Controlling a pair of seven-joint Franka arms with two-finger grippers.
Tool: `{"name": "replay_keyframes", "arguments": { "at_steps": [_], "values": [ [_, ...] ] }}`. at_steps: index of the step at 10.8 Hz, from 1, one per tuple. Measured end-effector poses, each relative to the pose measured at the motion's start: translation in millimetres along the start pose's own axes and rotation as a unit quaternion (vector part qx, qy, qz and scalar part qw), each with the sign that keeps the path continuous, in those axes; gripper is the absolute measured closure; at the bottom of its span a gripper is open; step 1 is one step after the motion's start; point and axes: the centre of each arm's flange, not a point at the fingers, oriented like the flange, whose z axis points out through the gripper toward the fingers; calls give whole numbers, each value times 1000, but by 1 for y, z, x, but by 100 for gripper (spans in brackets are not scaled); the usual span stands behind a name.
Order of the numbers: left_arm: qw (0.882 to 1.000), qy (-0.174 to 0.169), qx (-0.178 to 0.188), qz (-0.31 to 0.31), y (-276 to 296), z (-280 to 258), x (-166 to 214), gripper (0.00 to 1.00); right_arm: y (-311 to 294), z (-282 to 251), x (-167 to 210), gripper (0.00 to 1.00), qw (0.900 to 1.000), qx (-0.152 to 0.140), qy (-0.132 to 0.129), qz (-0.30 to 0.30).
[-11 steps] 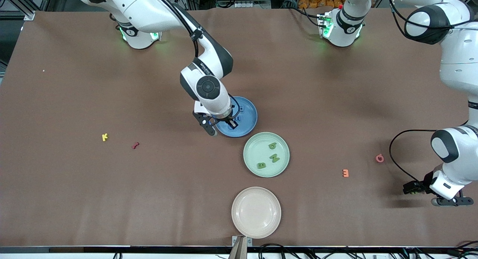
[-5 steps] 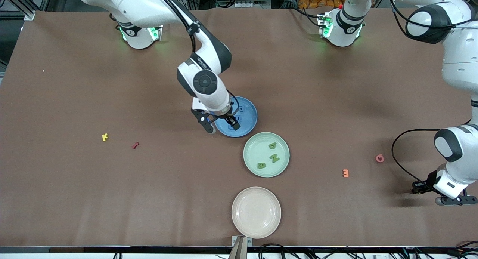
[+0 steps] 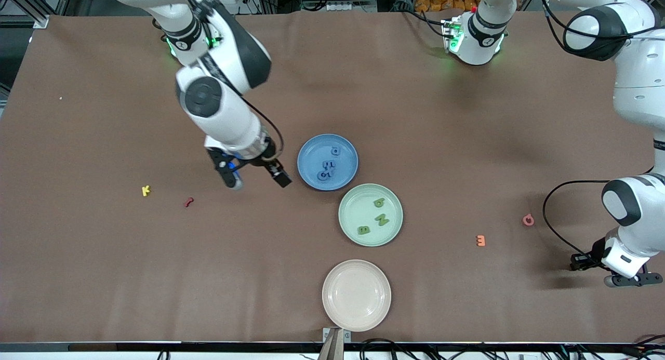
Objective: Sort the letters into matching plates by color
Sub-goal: 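Carry green u to the green plate while the right arm returns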
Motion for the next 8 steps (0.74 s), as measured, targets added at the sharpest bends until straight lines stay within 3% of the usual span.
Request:
{"name": "replay_keyframes", "arguments": {
  "at_steps": [4,8],
  "values": [
    [996,-53,3,-68,103,-55,20,74,39,-107,67,0,996,-3,28,-84],
    [983,-107,24,-148,241,-95,9,74,78,-173,125,0,980,-9,61,-188]
  ]
}}
